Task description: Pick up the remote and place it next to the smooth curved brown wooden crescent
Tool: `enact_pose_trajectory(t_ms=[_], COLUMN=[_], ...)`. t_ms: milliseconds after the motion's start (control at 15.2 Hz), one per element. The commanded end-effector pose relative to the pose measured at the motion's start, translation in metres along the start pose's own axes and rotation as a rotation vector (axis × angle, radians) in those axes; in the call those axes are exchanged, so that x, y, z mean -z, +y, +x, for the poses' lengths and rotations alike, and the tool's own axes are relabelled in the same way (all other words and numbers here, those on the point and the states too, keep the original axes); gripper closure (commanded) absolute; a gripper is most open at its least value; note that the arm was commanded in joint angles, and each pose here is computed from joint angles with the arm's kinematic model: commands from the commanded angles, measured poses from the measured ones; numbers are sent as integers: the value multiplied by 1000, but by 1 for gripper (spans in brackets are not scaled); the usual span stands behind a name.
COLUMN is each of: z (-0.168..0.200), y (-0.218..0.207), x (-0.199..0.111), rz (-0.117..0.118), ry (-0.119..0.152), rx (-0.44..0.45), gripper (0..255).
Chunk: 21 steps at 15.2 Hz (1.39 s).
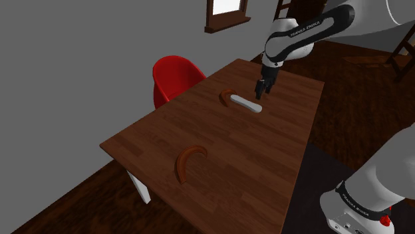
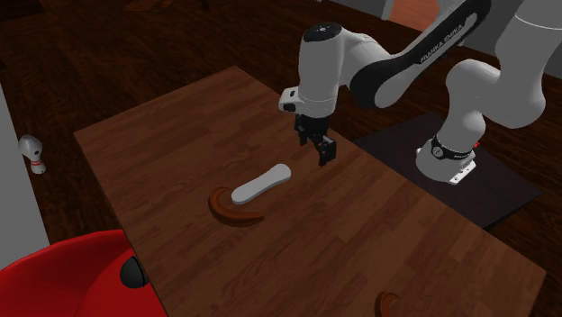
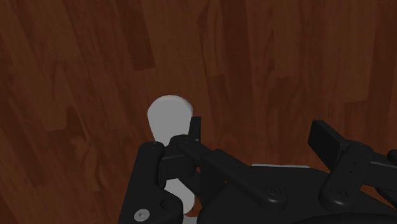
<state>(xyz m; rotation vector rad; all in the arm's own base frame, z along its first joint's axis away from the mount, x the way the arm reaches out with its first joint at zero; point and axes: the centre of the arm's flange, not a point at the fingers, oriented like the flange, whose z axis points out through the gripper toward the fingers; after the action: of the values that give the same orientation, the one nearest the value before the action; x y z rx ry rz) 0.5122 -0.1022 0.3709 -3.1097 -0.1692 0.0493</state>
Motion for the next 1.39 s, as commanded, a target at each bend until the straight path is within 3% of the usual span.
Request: enact_pose_trajectory(t_ms=[0, 792, 1320], z=[20, 128, 129], y=[10, 77, 79], x=[-16, -103, -143], rz=[-8, -49, -49], ry=[3, 19, 19], rx=[6, 34, 34], gripper=[0, 0, 0])
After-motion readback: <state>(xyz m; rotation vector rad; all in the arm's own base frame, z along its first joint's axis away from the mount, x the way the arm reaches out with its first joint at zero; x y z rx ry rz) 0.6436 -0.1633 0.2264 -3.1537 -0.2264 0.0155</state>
